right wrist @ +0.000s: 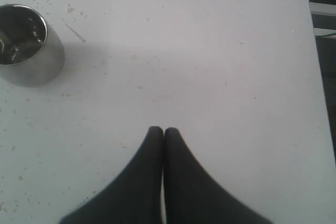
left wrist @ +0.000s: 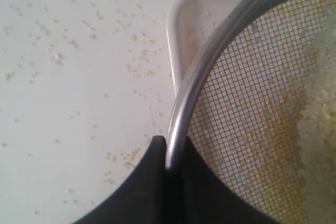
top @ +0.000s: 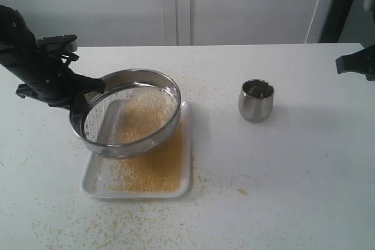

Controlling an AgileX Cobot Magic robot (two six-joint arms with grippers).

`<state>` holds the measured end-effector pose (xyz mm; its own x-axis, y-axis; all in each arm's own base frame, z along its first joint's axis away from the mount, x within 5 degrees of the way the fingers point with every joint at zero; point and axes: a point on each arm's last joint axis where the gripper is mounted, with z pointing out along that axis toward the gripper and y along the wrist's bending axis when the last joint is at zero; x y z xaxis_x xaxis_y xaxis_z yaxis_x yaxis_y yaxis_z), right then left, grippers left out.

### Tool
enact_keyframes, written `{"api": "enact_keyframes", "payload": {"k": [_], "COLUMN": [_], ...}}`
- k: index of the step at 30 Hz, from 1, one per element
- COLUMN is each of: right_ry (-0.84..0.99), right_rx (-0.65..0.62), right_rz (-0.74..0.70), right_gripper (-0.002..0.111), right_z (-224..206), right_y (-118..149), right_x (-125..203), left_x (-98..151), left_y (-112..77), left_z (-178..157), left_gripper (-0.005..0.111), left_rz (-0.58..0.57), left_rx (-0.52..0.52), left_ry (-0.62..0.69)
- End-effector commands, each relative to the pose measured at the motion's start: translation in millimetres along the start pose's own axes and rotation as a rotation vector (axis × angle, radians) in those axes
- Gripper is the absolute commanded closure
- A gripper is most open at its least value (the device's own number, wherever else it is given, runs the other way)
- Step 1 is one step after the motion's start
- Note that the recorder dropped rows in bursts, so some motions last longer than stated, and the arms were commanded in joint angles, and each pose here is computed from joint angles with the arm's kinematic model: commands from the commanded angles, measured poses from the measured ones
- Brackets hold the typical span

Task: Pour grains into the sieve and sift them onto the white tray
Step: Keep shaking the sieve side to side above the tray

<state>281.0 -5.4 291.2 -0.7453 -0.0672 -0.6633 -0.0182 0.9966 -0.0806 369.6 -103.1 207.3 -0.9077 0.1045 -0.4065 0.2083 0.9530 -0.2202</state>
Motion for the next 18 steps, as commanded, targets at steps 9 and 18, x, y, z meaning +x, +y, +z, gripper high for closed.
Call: {"api": "enact_keyframes", "payload": {"k": [9,18], "right_ry": [-0.018,-0.018], "right_rx": [0.001,0.001], "right_rz": [0.004,0.004], "right_gripper": [0.108,0.108], "right_z": [-2,-2], "right_y": [-1,-1], "right_x": [-1,-1], "left_x": [-2,6], "left_y": [-9.2,-13.2], "left_z": [-6,0], "left_gripper": [0.107,0.107], "left_rz": [0.001,0.427], "left_rx": [0.028,0.057], "left_ry": [-0.025,0.059]}}
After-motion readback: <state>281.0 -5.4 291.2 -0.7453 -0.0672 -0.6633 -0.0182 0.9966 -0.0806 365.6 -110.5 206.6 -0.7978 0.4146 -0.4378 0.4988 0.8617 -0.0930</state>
